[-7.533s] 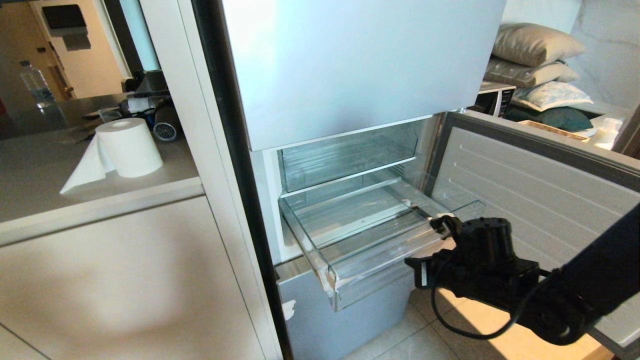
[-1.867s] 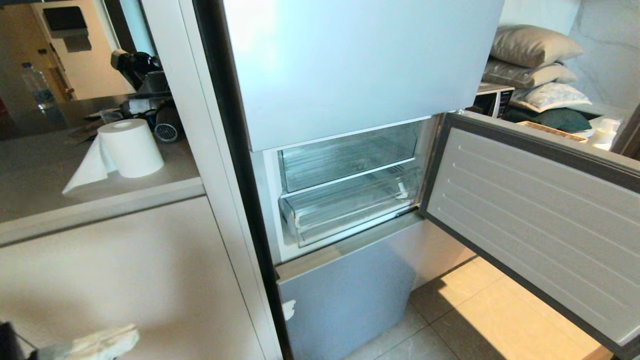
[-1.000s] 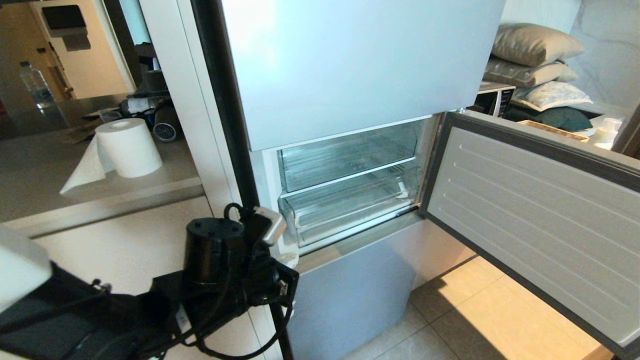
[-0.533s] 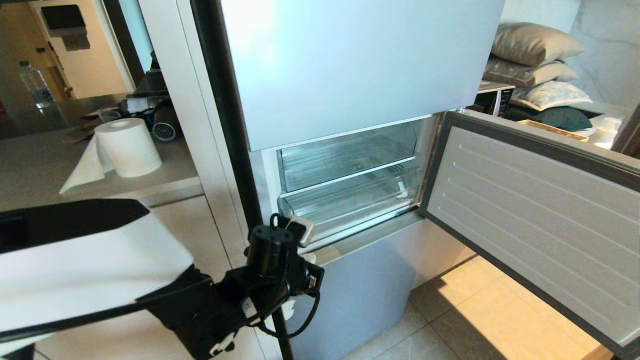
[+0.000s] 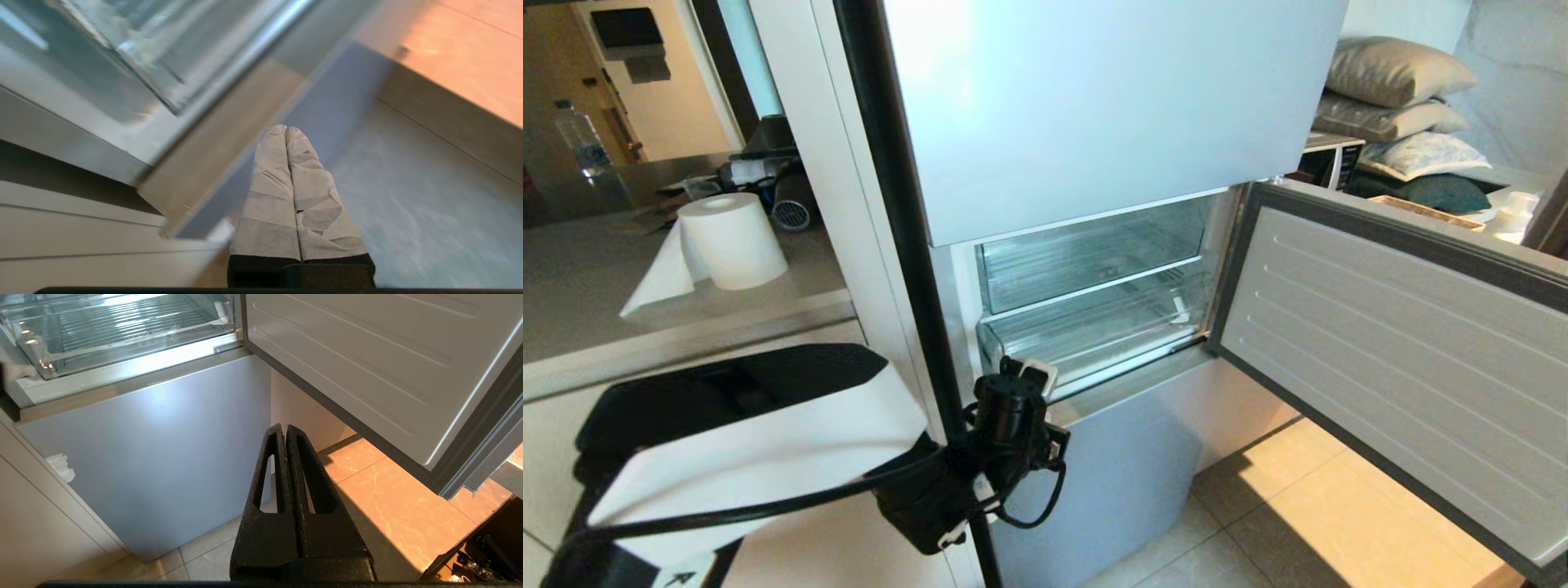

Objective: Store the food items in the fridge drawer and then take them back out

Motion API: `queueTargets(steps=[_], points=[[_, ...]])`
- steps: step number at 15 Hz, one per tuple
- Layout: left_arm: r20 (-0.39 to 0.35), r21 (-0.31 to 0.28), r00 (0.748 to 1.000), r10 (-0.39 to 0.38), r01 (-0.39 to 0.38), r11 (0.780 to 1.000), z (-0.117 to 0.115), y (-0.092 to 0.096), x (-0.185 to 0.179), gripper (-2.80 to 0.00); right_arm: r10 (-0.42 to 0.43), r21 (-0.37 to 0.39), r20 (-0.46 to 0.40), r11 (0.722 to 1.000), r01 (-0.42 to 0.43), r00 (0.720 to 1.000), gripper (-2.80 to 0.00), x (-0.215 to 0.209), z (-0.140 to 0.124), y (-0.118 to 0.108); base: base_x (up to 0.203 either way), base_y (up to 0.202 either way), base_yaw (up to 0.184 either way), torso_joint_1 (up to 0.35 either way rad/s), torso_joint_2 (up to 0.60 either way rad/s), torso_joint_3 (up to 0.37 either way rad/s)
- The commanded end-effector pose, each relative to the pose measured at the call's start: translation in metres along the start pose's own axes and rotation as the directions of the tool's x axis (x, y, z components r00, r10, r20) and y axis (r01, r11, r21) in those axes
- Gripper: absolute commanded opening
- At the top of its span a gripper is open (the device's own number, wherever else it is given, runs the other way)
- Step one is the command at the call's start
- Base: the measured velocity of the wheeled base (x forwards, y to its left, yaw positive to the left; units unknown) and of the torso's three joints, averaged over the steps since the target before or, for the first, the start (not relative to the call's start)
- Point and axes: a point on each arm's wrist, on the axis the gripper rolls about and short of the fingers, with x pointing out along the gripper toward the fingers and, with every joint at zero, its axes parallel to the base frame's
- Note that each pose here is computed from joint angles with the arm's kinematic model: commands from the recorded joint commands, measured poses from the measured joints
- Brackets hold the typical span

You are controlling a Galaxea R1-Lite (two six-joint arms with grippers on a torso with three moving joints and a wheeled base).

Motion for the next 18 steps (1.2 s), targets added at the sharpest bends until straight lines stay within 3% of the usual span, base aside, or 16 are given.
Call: queueTargets(steps=[1, 7, 13, 18], points=[[0.007, -0.014, 0.999, 0.046, -0.046, 0.999, -0.006, 0.003, 0.021, -2.80, 0.000, 0.000, 0.001, 1.000, 0.000, 1.000, -2.80, 0.000, 0.000, 0.000, 0.000, 0.000, 0.000, 0.000, 0.00, 0.000], [0.093, -0.105, 0.968, 0.234, -0.224, 0.969, 0.018, 0.031, 0.054, -2.80, 0.000, 0.000, 0.001, 1.000, 0.000, 1.000, -2.80, 0.000, 0.000, 0.000, 0.000, 0.000, 0.000, 0.000, 0.00, 0.000], [0.093, -0.127, 0.950, 0.297, -0.284, 0.950, 0.020, 0.054, 0.072, -2.80, 0.000, 0.000, 0.001, 1.000, 0.000, 1.000, -2.80, 0.000, 0.000, 0.000, 0.000, 0.000, 0.000, 0.000, 0.00, 0.000], [0.092, -0.126, 0.951, 0.296, -0.284, 0.951, 0.023, 0.051, 0.061, -2.80, 0.000, 0.002, 0.001, 1.000, 0.000, 1.000, -2.80, 0.000, 0.000, 0.000, 0.000, 0.000, 0.000, 0.000, 0.00, 0.000]])
